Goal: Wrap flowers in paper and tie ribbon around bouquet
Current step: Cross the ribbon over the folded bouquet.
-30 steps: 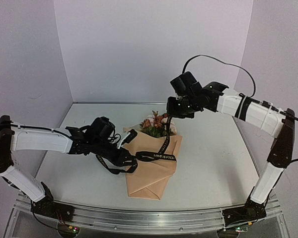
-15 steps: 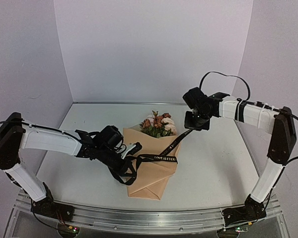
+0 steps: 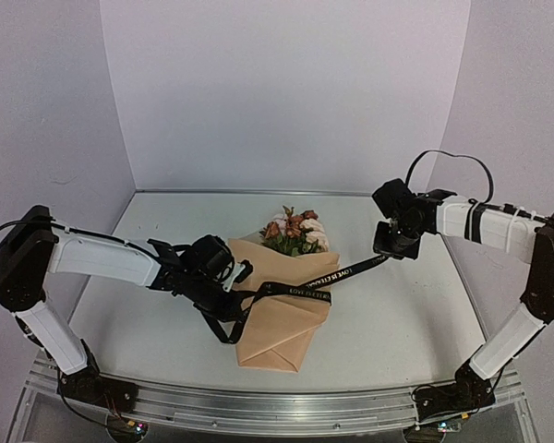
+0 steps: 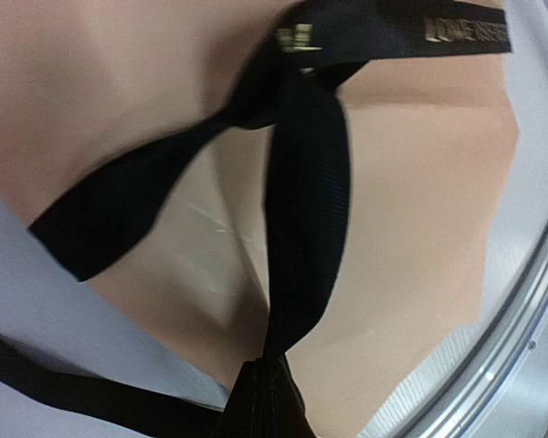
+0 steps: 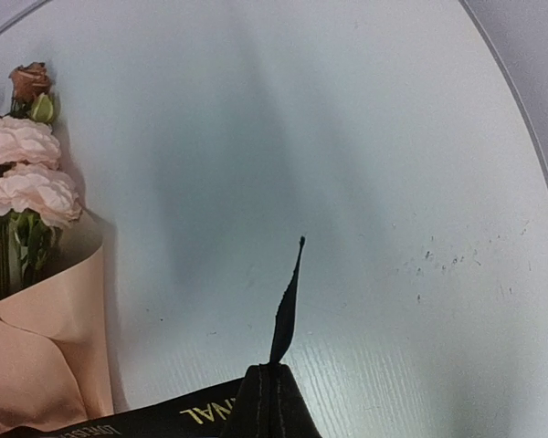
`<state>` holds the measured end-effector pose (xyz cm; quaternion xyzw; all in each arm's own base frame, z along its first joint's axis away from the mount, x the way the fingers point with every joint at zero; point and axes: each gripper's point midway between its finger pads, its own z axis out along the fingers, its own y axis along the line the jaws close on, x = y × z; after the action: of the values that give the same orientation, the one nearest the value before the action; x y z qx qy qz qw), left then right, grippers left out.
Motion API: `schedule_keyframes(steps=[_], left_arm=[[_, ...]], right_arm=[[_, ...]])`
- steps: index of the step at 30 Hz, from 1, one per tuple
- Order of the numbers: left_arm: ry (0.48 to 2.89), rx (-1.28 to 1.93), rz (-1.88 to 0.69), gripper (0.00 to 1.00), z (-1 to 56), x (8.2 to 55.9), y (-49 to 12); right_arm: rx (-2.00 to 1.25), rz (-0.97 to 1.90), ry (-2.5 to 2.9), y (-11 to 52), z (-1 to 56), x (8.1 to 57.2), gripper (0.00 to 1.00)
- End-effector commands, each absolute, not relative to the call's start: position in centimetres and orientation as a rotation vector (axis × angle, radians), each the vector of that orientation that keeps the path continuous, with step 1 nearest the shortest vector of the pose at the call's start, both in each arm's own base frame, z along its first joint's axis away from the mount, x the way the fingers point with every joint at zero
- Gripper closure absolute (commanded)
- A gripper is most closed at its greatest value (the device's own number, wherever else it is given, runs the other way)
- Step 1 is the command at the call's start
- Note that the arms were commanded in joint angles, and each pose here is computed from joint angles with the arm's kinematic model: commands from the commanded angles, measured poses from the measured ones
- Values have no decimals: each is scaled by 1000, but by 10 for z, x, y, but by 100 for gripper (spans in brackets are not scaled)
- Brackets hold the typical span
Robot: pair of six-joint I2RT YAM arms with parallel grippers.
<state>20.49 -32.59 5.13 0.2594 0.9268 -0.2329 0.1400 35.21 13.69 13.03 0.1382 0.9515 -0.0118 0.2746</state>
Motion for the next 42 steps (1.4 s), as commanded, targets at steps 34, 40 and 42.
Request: schedule_keyframes(steps=[34,40,42], left_arm=[[2698,-355,-78,100,28,285,-112],[2635,-524,-107,100,36,288,-77],[2606,-535,-124,100,44,293,-74]], right_arm=[[933,-198,2570,2,54,297,100],[1099,-233,2547,-32,45,283,100],[1138,-230,2534,-40,45,282,100]])
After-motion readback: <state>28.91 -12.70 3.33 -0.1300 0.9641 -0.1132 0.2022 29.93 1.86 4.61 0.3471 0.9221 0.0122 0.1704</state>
